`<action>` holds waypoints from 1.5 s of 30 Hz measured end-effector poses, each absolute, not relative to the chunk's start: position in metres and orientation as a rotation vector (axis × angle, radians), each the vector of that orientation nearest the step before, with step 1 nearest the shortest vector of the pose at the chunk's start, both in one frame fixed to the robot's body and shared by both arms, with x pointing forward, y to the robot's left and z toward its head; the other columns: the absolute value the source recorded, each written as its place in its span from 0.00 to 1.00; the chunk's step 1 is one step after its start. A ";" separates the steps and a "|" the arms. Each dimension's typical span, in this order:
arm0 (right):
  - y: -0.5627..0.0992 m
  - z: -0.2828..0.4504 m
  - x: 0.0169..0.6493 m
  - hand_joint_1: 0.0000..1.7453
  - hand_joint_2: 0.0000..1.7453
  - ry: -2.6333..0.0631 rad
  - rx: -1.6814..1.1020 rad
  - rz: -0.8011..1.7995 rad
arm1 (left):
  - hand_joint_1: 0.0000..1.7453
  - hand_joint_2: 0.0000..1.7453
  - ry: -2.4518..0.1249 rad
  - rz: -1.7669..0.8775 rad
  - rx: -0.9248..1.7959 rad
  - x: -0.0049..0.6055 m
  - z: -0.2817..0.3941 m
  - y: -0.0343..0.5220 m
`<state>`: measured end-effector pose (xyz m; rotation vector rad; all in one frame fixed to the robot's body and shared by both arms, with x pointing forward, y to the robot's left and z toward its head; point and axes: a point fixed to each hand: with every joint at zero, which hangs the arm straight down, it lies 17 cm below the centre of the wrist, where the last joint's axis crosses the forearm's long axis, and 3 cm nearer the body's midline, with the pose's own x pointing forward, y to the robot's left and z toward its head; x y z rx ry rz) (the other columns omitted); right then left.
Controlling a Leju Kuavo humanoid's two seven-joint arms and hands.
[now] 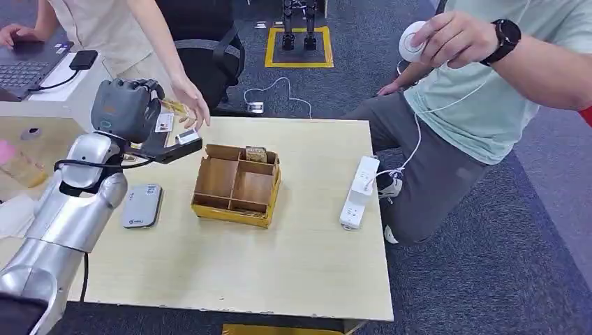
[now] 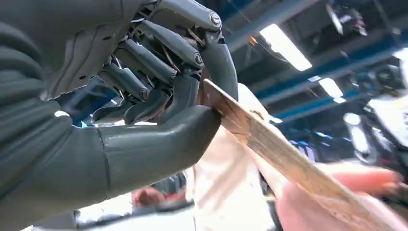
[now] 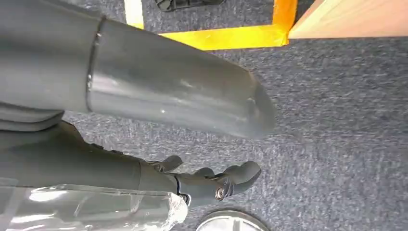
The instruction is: Pass the card to the sensor for recognition and then transmit it.
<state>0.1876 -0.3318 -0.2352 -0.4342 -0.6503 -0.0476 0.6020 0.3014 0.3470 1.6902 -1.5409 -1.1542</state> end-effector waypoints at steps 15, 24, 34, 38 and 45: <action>-0.322 -0.235 0.193 0.00 0.00 -0.652 -0.419 -0.040 | 1.00 1.00 -1.389 -1.173 1.751 0.633 0.337 0.318; -0.321 -0.235 0.193 0.00 0.00 -0.652 -0.417 -0.039 | 0.00 1.00 -1.359 -1.181 1.721 0.635 0.320 0.326; -0.320 -0.235 0.192 0.00 0.00 -0.651 -0.416 -0.042 | 0.00 1.00 -1.358 -1.187 1.708 0.636 0.315 0.327; -0.320 -0.235 0.192 0.00 0.00 -0.651 -0.416 -0.042 | 0.00 1.00 -1.367 -1.191 1.692 0.636 0.314 0.326; -0.321 -0.235 0.192 0.00 0.00 -0.651 -0.416 -0.048 | 0.00 1.00 -1.365 -1.188 1.687 0.636 0.313 0.331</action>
